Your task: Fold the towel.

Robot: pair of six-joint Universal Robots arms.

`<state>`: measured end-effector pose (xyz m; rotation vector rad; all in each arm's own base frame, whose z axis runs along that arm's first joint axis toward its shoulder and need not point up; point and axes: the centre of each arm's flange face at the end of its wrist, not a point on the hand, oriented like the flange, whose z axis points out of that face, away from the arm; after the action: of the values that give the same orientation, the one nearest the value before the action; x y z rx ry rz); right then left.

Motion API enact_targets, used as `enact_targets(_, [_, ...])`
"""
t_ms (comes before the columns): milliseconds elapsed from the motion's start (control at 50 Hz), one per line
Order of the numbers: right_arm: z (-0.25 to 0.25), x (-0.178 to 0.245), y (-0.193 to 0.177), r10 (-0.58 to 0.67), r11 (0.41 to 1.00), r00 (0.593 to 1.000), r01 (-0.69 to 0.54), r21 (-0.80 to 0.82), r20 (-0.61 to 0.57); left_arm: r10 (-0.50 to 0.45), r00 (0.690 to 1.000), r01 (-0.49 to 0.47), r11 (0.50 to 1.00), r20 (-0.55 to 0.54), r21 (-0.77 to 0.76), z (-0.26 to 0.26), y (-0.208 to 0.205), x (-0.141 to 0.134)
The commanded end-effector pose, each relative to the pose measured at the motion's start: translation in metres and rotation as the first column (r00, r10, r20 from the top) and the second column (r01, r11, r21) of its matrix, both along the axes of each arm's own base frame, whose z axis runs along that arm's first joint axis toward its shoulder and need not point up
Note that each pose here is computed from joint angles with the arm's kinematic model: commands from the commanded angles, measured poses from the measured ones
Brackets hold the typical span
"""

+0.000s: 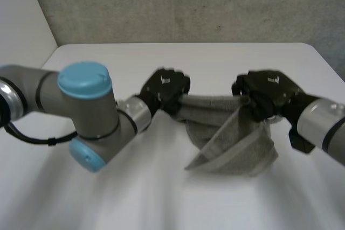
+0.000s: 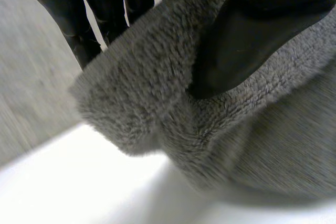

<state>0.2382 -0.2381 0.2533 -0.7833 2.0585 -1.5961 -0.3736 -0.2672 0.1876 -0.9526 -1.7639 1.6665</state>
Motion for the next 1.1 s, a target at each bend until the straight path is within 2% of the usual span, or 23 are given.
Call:
enact_targets(20, [0.036, 0.026, -0.065, 0.041, 0.977, 0.999, -0.035, -0.212, 0.026, 0.047, 0.983, -0.09, 0.966, -0.176, -0.242, 0.088, -0.041, -0.009])
enact_targets(40, [0.036, 0.026, -0.065, 0.041, 0.976, 0.999, -0.035, -0.213, 0.026, 0.047, 0.983, -0.09, 0.966, -0.176, -0.242, 0.088, -0.041, -0.009])
enact_targets(100, [0.081, 0.049, -0.091, 0.087, 0.895, 0.996, -0.076, -0.439, 0.005, 0.07, 0.955, -0.178, 0.914, -0.289, -0.366, 0.147, -0.056, -0.005])
enact_targets(140, [0.138, 0.077, -0.084, 0.144, 0.74, 0.99, -0.107, -0.664, 0.001, 0.047, 0.92, -0.237, 0.856, -0.388, -0.459, 0.202, -0.051, 0.0])
enact_targets(160, [0.139, 0.077, -0.084, 0.144, 0.739, 0.99, -0.107, -0.665, 0.001, 0.047, 0.92, -0.237, 0.856, -0.389, -0.459, 0.202, -0.051, 0.0])
enact_targets(200, [0.181, 0.087, -0.073, 0.186, 0.597, 0.982, -0.087, -0.797, 0.033, 0.009, 0.893, -0.269, 0.812, -0.449, -0.519, 0.248, -0.032, 0.011])
enact_targets(260, [0.191, 0.089, -0.065, 0.251, 0.537, 0.967, -0.107, -0.837, 0.038, 0.003, 0.885, -0.277, 0.807, -0.466, -0.521, 0.265, -0.018, 0.023])
enact_targets(300, [0.188, 0.091, -0.061, 0.291, 0.532, 0.957, -0.141, -0.835, 0.024, 0.011, 0.889, -0.269, 0.821, -0.457, -0.504, 0.261, -0.015, 0.027])
enact_targets(380, [0.157, 0.096, -0.055, 0.381, 0.555, 0.924, -0.265, -0.789, -0.042, 0.059, 0.914, -0.246, 0.869, -0.402, -0.429, 0.227, -0.02, 0.033])
enact_targets(420, [0.119, 0.101, -0.046, 0.489, 0.559, 0.865, -0.41, -0.721, -0.113, 0.139, 0.936, -0.251, 0.909, -0.324, -0.333, 0.183, -0.029, 0.046])
enact_targets(440, [0.119, 0.101, -0.046, 0.49, 0.559, 0.864, -0.411, -0.72, -0.113, 0.14, 0.936, -0.251, 0.909, -0.323, -0.332, 0.183, -0.029, 0.046])
enact_targets(480, [0.084, 0.092, -0.046, 0.555, 0.567, 0.816, -0.513, -0.644, -0.162, 0.201, 0.953, -0.251, 0.942, -0.228, -0.221, 0.133, -0.027, 0.058])
enact_targets(620, [0.03, 0.073, -0.042, 0.636, 0.567, 0.745, -0.627, -0.534, -0.198, 0.227, 0.972, -0.229, 0.973, -0.055, -0.024, 0.048, -0.004, 0.073])
enact_targets(700, [0.016, 0.068, -0.045, 0.624, 0.611, 0.761, -0.617, -0.495, -0.178, 0.227, 0.974, -0.226, 0.973, -0.004, 0.041, 0.023, 0.003, 0.08])
enact_targets(740, [0.006, 0.062, -0.051, 0.55, 0.708, 0.822, -0.553, -0.439, -0.149, 0.229, 0.973, -0.23, 0.97, 0.022, 0.072, 0.009, 0.005, 0.082])
enact_targets(760, [0.006, 0.062, -0.051, 0.55, 0.709, 0.822, -0.553, -0.438, -0.148, 0.229, 0.973, -0.23, 0.97, 0.023, 0.072, 0.009, 0.005, 0.082])
enact_targets(800, [-0.004, 0.056, -0.056, 0.414, 0.836, 0.9, -0.436, -0.333, -0.139, 0.233, 0.972, -0.236, 0.968, 0.036, 0.091, 0.0, 0.003, 0.083])
enact_targets(820, [-0.004, 0.056, -0.056, 0.413, 0.837, 0.9, -0.435, -0.332, -0.139, 0.233, 0.972, -0.236, 0.968, 0.036, 0.091, 0.0, 0.003, 0.083])
enact_targets(840, [-0.007, 0.051, -0.058, 0.338, 0.89, 0.929, -0.367, -0.271, -0.147, 0.236, 0.971, -0.239, 0.966, 0.038, 0.095, -0.001, 0.002, 0.084])
enact_targets(860, [-0.007, 0.051, -0.058, 0.338, 0.89, 0.93, -0.366, -0.271, -0.148, 0.236, 0.971, -0.239, 0.966, 0.038, 0.095, -0.001, 0.002, 0.084])
enact_targets(900, [-0.018, 0.041, -0.057, 0.237, 0.956, 0.955, -0.262, -0.133, -0.176, 0.24, 0.97, -0.244, 0.964, 0.046, 0.107, -0.004, 0.002, 0.086])
enact_targets(1020, [-0.034, 0.041, -0.038, 0.233, 0.972, 0.953, -0.236, 0.006, -0.193, 0.243, 0.969, -0.248, 0.961, 0.055, 0.12, -0.007, 0.005, 0.088])
enact_targets(1100, [-0.048, 0.042, -0.022, 0.215, 0.971, 0.969, -0.198, 0.136, -0.123, 0.243, 0.968, -0.248, 0.96, 0.059, 0.128, -0.008, 0.008, 0.09])
